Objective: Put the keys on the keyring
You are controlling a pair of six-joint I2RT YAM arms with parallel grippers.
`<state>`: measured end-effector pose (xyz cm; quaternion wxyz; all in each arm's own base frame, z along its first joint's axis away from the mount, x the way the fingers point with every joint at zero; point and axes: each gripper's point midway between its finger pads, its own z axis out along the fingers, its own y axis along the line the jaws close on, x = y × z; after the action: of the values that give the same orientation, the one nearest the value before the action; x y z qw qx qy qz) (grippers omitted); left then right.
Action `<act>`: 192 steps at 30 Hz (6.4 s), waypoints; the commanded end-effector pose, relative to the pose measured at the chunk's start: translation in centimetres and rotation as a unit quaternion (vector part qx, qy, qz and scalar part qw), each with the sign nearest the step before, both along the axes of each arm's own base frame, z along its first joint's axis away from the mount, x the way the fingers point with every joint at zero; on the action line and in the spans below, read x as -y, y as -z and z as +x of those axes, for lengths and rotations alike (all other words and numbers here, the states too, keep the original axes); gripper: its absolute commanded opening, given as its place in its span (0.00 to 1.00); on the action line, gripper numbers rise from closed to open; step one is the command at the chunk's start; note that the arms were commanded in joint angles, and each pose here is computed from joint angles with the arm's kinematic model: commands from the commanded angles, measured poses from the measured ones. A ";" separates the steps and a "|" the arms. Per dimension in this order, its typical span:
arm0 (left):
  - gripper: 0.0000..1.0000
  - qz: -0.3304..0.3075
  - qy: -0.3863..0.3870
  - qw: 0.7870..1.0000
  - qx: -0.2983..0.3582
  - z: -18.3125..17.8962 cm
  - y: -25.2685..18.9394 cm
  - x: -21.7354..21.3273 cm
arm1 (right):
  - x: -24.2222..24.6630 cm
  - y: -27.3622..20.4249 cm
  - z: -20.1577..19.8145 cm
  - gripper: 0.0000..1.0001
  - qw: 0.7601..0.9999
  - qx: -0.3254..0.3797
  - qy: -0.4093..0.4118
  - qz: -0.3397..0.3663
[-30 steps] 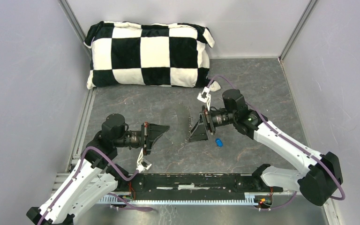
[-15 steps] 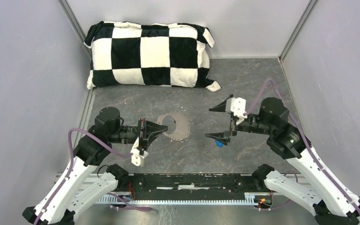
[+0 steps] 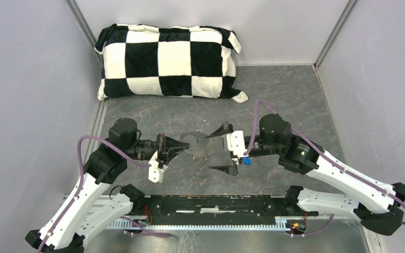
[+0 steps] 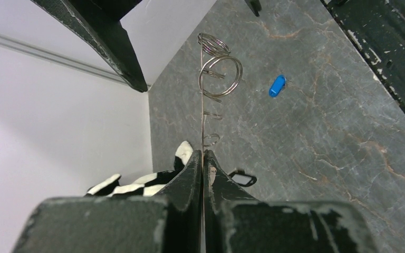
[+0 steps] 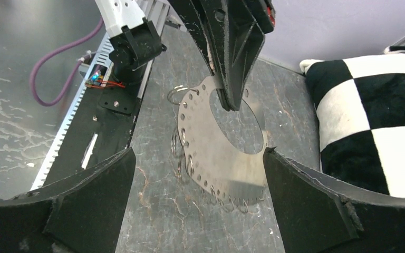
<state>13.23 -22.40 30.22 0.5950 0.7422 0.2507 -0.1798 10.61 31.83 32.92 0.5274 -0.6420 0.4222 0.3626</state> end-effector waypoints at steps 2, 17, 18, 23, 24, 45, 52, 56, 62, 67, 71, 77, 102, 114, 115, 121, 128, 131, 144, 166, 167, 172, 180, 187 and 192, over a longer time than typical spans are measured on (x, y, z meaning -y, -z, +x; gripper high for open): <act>0.02 -0.017 0.006 0.999 -0.042 -0.6 -1.4 0.4 | -0.5 -2.8 0.2 0.98 0.999 0.033 0.018 0.013; 0.02 -0.020 -0.002 0.998 -0.051 -0.6 -2.2 0.3 | -1.6 1.8 1.5 0.57 0.995 0.003 0.067 -0.069; 0.02 -0.021 -0.001 0.999 -0.051 -0.6 -2.2 0.3 | -1.6 1.7 1.6 0.57 0.995 0.002 0.070 -0.066; 0.02 -0.020 0.000 0.999 -0.050 -0.6 -2.0 0.3 | -1.5 1.2 1.8 0.38 0.995 0.006 0.085 -0.046; 0.02 -0.019 -0.001 0.999 -0.050 -0.6 -2.0 0.3 | -1.4 1.0 1.9 0.27 0.995 0.009 0.094 -0.037; 0.88 -0.119 -0.123 0.982 0.076 3.9 -5.6 -1.1 | -1.1 1.6 6.3 0.00 0.958 -0.048 0.283 -0.011; 0.79 -0.148 -0.173 0.974 0.018 5.1 -4.7 -1.6 | -1.7 0.5 8.9 0.00 0.919 -0.075 0.384 0.052; 0.77 -0.148 -0.187 0.970 -0.036 4.7 -3.1 -2.0 | -1.5 -0.6 9.6 0.00 0.901 -0.085 0.412 0.108; 0.75 -0.191 -0.206 0.953 -0.116 5.0 -3.0 -1.9 | -3.1 -0.4 9.7 0.00 0.896 -0.091 0.415 0.126; 0.67 -0.215 -0.201 0.949 -0.115 5.8 -4.3 -1.2 | -4.4 -0.1 9.5 0.00 0.897 -0.093 0.413 0.126; 0.65 -0.201 -0.193 0.956 -0.087 6.3 -3.8 -0.8 | -5.0 0.0 9.3 0.00 0.898 -0.094 0.411 0.124; 0.63 -0.179 -0.179 0.967 -0.042 6.2 -3.0 -0.5 | -5.4 0.1 9.1 0.00 0.898 -0.098 0.410 0.125; 0.38 -0.180 -0.201 0.963 -0.004 6.9 -4.0 -0.8 | -5.7 1.4 7.9 0.00 0.900 -0.108 0.403 0.123; 0.30 -0.175 -0.216 0.960 0.019 7.1 -3.9 -1.5 | -5.1 1.5 7.8 0.00 0.898 -0.111 0.406 0.128; 0.29 -0.175 -0.212 0.961 0.019 7.0 -3.8 -1.4 | -5.1 1.5 7.8 0.00 0.898 -0.111 0.405 0.128; 0.24 -0.136 -0.155 0.978 0.019 5.2 -2.2 -0.4 | -5.0 1.3 7.7 0.00 0.898 -0.113 0.405 0.131; 0.18 -0.112 -0.120 0.986 0.020 4.3 -1.4 0.2 | -5.2 1.5 7.5 0.00 0.901 -0.114 0.400 0.127; 0.13 -0.117 -0.129 0.984 0.028 4.6 -2.0 0.0 | -5.2 1.7 7.5 0.00 0.901 -0.114 0.400 0.125; 0.02 -0.133 -0.125 0.983 0.016 4.1 -2.6 0.0 | -5.0 1.9 7.4 0.00 0.898 -0.127 0.401 0.130; 0.02 -0.194 -0.083 0.963 -0.167 2.6 -6.1 1.9 | -3.3 -4.4 0.8 0.62 0.951 -0.148 0.211 0.171; 0.02 -0.188 -0.070 0.963 -0.177 2.1 -6.1 2.1 | -2.9 -4.9 0.0 0.63 0.956 -0.143 0.190 0.170; 0.02 -0.148 0.008 0.964 -0.221 -0.8 -6.2 2.9 | 0.0 -6.2 -1.2 0.64 0.971 -0.089 0.161 0.153; 0.02 -0.092 0.076 0.953 -0.278 -3.3 -6.1 3.3 | 1.6 -6.5 -2.1 0.65 0.981 -0.029 0.129 0.142; 0.02 -0.081 0.101 0.945 -0.300 -4.3 -6.8 3.2 | 1.3 -5.7 -2.8 0.61 0.989 -0.001 0.099 0.107; 0.02 -0.072 0.122 0.937 -0.320 -5.3 -7.3 3.0 | 1.1 -5.6 -2.9 0.60 0.991 0.013 0.091 0.094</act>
<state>9.68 -25.86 35.45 0.5259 0.6225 0.3436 -0.4668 7.99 31.00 35.51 0.5995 -0.5517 0.4692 0.3408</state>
